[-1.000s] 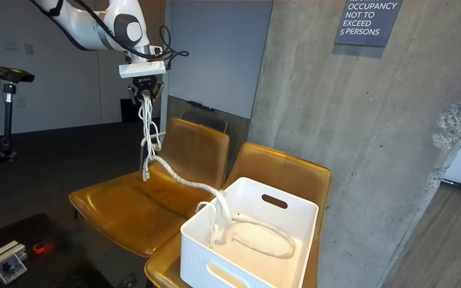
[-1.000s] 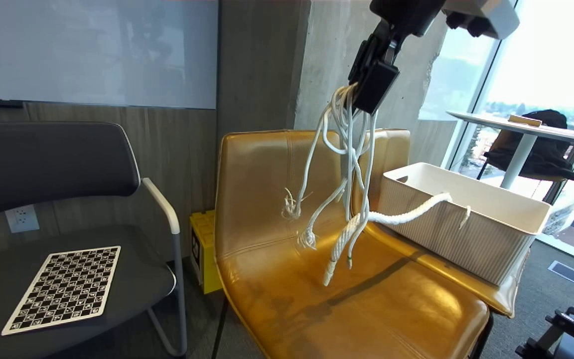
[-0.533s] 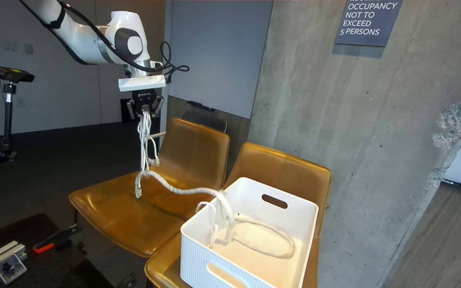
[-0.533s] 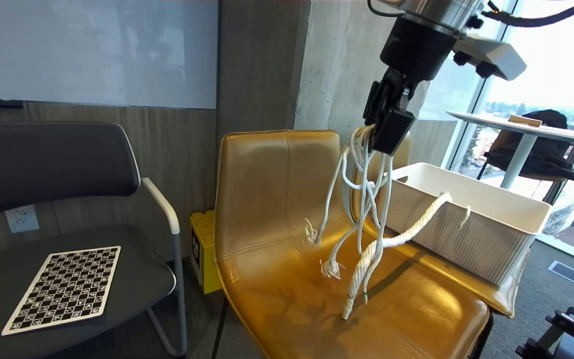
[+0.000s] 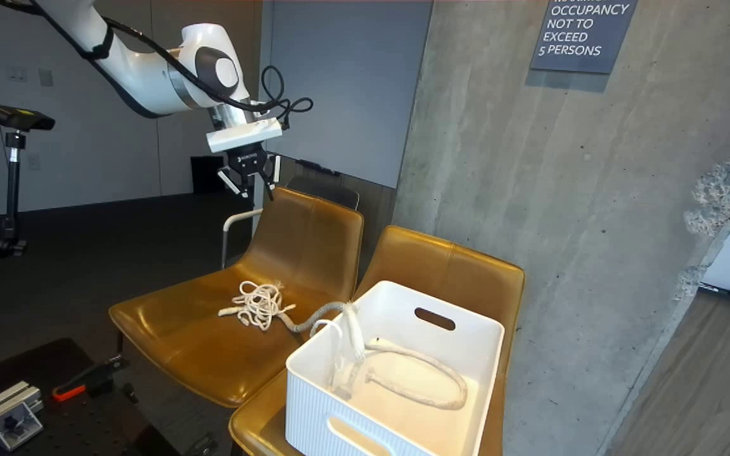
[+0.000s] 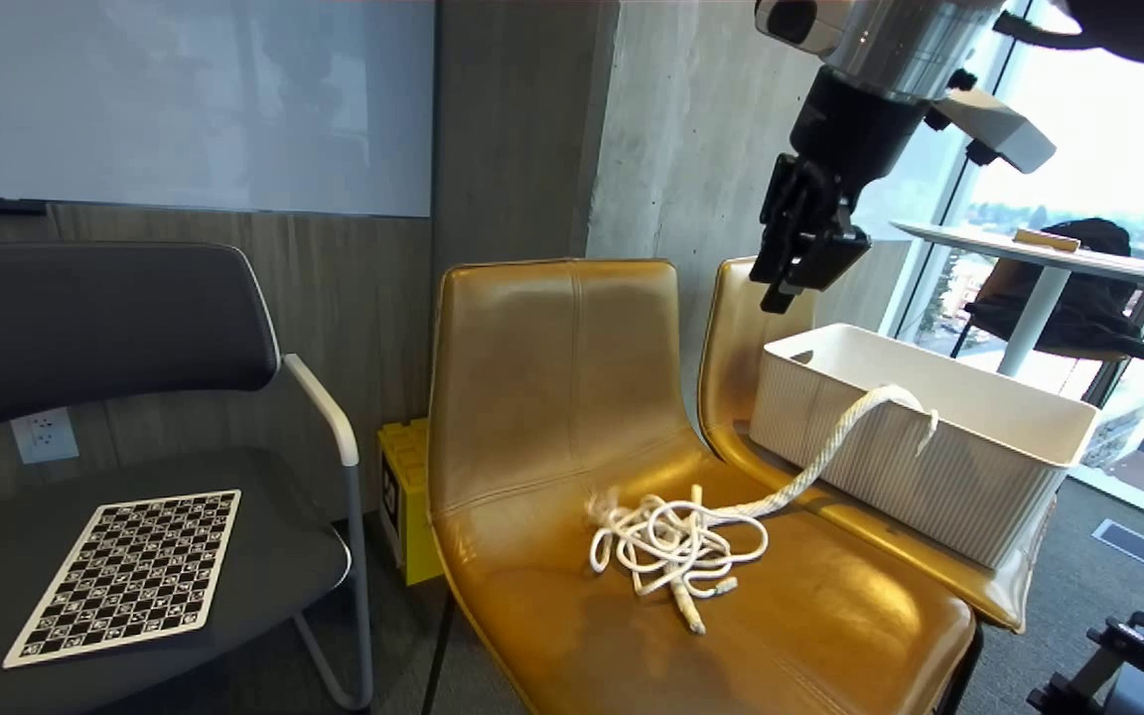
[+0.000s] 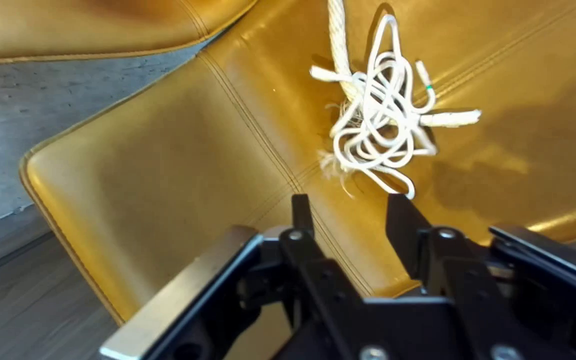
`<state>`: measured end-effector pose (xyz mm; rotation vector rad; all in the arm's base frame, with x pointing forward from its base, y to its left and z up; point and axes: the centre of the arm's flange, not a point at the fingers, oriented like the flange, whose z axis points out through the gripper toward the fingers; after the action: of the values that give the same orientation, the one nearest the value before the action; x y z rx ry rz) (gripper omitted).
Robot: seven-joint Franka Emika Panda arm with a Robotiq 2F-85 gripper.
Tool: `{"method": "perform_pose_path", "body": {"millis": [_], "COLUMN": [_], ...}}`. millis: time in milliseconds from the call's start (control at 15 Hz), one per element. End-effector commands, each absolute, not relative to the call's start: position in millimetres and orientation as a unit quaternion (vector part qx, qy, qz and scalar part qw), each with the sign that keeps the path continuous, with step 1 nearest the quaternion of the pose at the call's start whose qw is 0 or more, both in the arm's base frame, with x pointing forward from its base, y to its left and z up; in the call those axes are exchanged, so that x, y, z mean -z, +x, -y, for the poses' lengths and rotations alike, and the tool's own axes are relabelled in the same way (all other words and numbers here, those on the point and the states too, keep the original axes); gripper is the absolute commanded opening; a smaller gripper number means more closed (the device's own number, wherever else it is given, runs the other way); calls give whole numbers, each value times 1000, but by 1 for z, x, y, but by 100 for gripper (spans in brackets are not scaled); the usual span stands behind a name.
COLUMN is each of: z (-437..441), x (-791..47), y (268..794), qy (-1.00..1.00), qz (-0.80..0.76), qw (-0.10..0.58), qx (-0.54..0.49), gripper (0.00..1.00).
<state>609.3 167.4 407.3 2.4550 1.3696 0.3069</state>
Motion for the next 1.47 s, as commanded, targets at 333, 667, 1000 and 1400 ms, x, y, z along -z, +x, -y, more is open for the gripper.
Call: {"method": "perform_pose_path", "body": {"millis": [333, 667, 1000, 1400], "z": [-56, -13, 16, 32], "x": [-387, -341, -284, -238], "y": [614, 627, 640, 651], "qy": [788, 732, 706, 691], "qz": [-585, -655, -680, -689], "qw": [187, 183, 184, 188], "qx": [-42, 21, 73, 111], "gripper": [100, 100, 100, 100]}}
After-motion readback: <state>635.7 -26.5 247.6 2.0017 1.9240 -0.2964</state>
